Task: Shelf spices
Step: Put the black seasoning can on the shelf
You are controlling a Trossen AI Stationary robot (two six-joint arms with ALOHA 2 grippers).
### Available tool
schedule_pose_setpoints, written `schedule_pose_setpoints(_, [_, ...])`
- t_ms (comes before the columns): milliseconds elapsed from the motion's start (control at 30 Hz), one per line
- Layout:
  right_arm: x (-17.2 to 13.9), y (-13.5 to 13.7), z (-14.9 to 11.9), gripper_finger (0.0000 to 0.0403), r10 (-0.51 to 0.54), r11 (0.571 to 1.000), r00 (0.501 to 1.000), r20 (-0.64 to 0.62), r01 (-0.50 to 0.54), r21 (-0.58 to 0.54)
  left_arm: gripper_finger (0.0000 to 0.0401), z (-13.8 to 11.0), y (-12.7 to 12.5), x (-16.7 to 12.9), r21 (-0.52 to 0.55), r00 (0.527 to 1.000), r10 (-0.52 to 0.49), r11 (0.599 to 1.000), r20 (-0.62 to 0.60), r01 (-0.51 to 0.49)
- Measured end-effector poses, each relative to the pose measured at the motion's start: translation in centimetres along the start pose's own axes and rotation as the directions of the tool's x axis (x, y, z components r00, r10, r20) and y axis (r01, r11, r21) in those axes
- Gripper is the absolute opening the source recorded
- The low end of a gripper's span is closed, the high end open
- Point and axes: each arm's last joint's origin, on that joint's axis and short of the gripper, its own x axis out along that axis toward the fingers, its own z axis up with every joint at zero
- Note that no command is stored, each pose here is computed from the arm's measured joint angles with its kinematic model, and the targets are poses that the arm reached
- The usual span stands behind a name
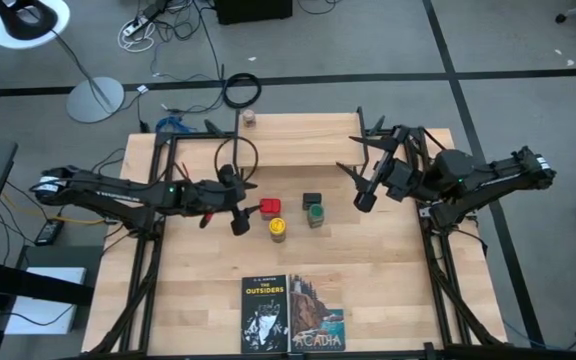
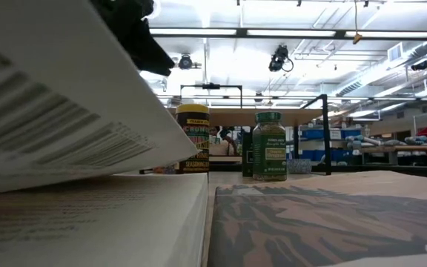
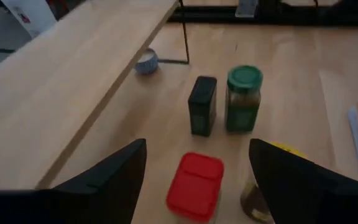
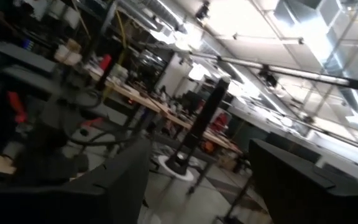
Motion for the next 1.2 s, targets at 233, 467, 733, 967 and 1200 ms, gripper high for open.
schedule_pose_setpoints(233, [-0.1, 0.3, -0.2, 0.0263, -0.008, 0.999, 0.999, -0.051, 0.006, -0.05, 0.029, -0.6, -0.4, 1.6, 0.019, 0.999, 0.004, 1.0, -0.033, -0.004])
schedule_pose_setpoints(467, [-0.2, 0.3, -0.3, 0.0252, -0.014, 1.0, 0.997, -0.072, 0.012, -0.023, 0.029, 0.0, -1.0, 3.1, -0.022, 0.998, -0.052, 0.998, -0.022, 0.051])
schedule_pose_setpoints(733, [-1.6, 2.3, 0.2, 0.0242, 0.085, 0.991, 0.99, -0.115, -0.097, -0.095, 0.029, 3.5, -1.2, 5.5, -0.012, 0.994, -0.068, 0.998, -0.088, 0.067])
schedule_pose_setpoints(967, [-3.7, 2.9, 1.8, 0.024, 0.143, 0.981, 0.988, -0.061, -0.15, -0.124, 0.029, 5.2, -2.1, 9.3, 0.078, 0.964, -0.089, 0.991, -0.252, 0.112])
schedule_pose_setpoints(1200, [-5.5, 3.1, 3.0, 0.024, 0.198, 0.975, 0.98, -0.018, -0.198, -0.098, 0.029, 6.6, -3.0, 12.6, 0.19, 0.947, -0.077, 0.971, -0.311, 0.142])
